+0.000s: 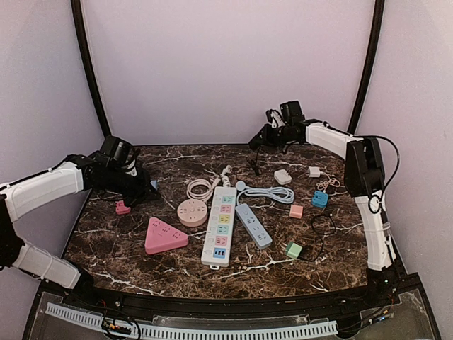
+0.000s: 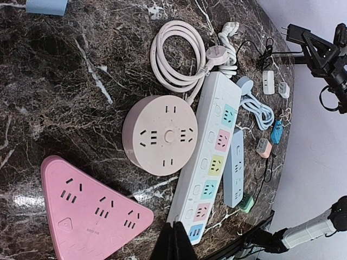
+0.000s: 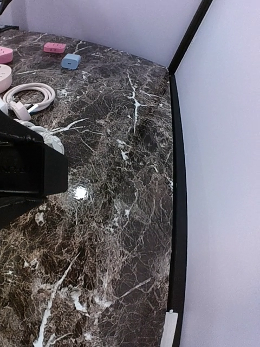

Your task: Pull the plug off the socket

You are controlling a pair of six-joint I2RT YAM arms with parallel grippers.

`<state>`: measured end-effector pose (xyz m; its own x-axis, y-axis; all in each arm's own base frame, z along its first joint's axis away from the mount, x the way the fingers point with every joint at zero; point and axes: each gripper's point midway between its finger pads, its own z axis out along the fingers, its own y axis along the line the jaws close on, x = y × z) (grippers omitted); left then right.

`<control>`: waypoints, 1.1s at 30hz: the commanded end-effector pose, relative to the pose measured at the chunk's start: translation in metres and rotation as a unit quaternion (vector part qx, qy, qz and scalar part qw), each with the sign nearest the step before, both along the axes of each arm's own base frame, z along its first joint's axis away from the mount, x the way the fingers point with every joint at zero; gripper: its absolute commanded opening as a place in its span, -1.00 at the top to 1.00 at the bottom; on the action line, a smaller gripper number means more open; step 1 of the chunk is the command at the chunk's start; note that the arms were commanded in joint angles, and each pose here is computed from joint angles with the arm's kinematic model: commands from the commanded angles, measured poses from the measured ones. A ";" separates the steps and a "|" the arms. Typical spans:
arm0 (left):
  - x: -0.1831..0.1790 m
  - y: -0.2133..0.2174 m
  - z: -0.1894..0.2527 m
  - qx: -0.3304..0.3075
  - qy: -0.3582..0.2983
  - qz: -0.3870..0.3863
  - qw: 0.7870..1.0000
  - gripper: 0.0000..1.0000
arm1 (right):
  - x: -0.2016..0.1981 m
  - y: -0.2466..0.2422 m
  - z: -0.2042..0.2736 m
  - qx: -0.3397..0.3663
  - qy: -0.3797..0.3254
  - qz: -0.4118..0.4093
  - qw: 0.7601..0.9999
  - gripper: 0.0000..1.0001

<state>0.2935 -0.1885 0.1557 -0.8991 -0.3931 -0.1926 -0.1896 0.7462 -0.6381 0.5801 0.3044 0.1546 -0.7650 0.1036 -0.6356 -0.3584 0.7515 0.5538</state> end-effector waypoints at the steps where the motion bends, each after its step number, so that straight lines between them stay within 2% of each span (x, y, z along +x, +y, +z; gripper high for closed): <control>1: -0.009 0.003 -0.005 0.004 0.008 0.004 1.000 0.97 | 0.014 -0.009 -0.007 0.063 0.026 0.007 0.998 0.92; 10: -0.007 -0.001 -0.005 -0.001 0.005 0.007 1.000 0.97 | 0.019 -0.027 -0.058 0.106 0.091 -0.007 0.990 0.84; 15: -0.009 -0.001 -0.007 0.000 0.008 0.006 1.000 0.97 | 0.019 -0.037 -0.073 0.107 0.113 -0.017 0.988 0.55; 24: -0.006 -0.004 -0.009 -0.005 0.009 0.007 1.000 0.96 | 0.017 -0.051 -0.078 0.084 0.131 -0.039 0.987 0.33; 33: -0.004 -0.007 -0.010 -0.007 0.009 0.005 1.000 0.96 | 0.015 -0.059 -0.063 0.065 0.118 -0.046 0.990 0.13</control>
<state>0.2908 -0.1943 0.1496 -0.8966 -0.4065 -0.1756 -0.2066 0.7348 -0.6461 0.5937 0.2522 0.0711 -0.8938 0.2491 -0.3729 -0.1198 0.6686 0.7339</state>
